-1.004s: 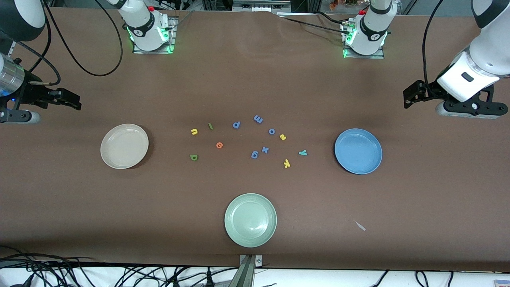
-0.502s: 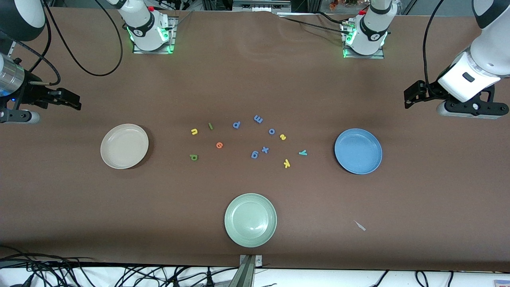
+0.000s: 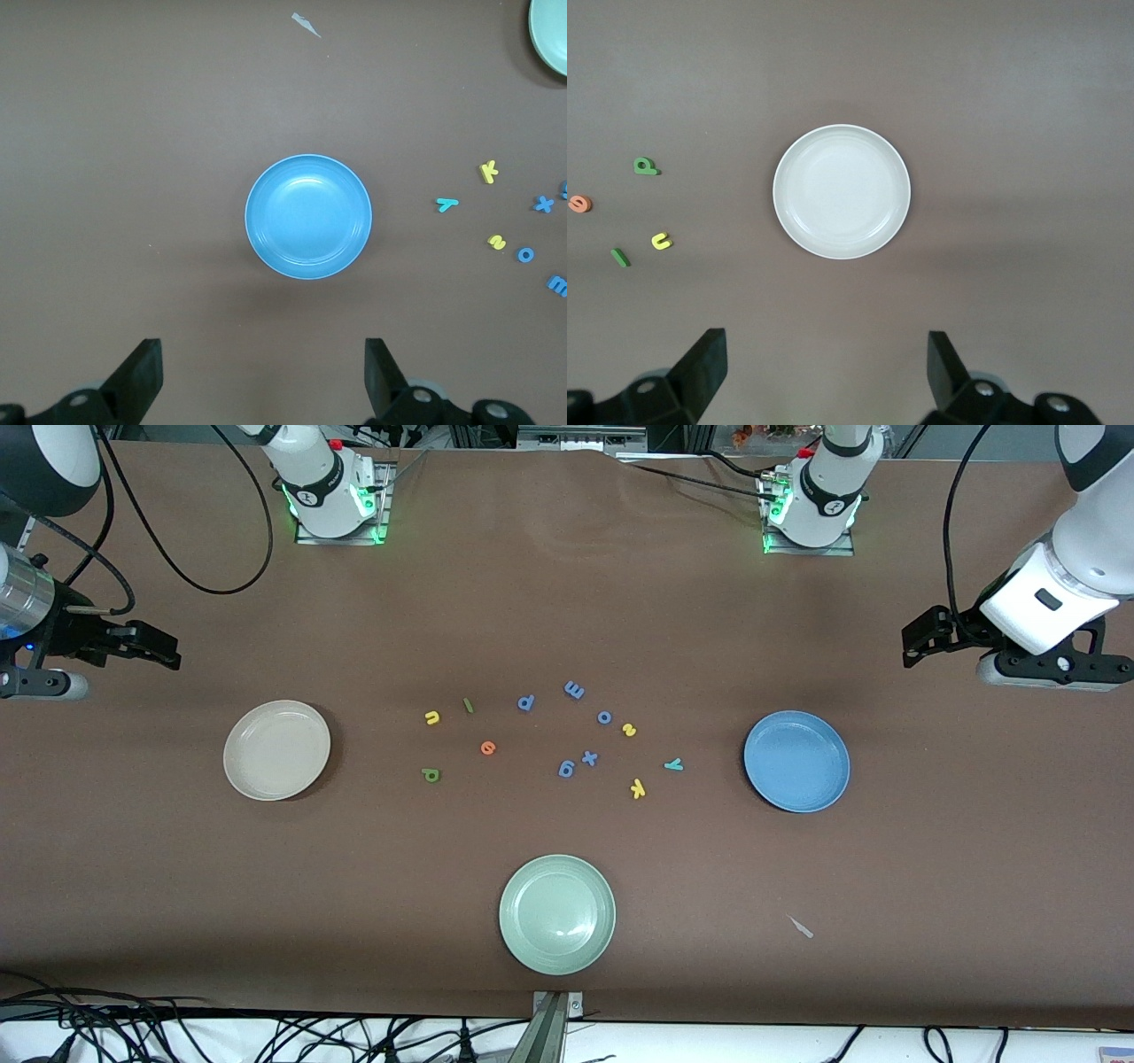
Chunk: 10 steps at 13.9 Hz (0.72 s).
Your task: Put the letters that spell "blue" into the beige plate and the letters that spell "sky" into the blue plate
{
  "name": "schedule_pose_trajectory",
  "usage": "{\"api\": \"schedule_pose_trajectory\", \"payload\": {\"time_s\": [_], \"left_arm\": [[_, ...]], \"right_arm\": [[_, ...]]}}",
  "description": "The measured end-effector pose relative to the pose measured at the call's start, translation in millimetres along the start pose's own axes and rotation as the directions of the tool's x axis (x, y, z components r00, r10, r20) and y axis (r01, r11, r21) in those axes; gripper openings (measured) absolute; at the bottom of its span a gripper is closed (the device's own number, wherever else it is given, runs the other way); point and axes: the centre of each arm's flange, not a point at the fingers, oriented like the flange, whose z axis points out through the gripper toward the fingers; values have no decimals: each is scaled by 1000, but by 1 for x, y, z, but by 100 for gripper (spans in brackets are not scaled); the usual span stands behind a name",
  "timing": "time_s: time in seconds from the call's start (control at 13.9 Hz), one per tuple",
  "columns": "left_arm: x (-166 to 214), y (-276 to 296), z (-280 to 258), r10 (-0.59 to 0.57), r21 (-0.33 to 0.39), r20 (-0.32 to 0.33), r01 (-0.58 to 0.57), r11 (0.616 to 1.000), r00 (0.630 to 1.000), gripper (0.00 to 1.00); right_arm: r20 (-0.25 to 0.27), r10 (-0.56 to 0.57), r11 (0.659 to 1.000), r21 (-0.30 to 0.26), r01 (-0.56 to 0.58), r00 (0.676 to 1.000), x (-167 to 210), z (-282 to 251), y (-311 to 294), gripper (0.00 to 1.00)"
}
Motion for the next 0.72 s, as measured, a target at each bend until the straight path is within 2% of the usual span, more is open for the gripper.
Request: {"api": "schedule_pose_trajectory", "payload": {"time_s": [0.29,0.72], "left_arm": [[1,-11,1,-20,-5,1,20,1000,1000,100],[1,-13,1,-24,-5,3,24,1000,1000,100]], "right_arm": [[1,0,1000,0,0,1000,0,0,0,100],[49,-21,1000,-1,21,999,11,26,-6,100]]}}
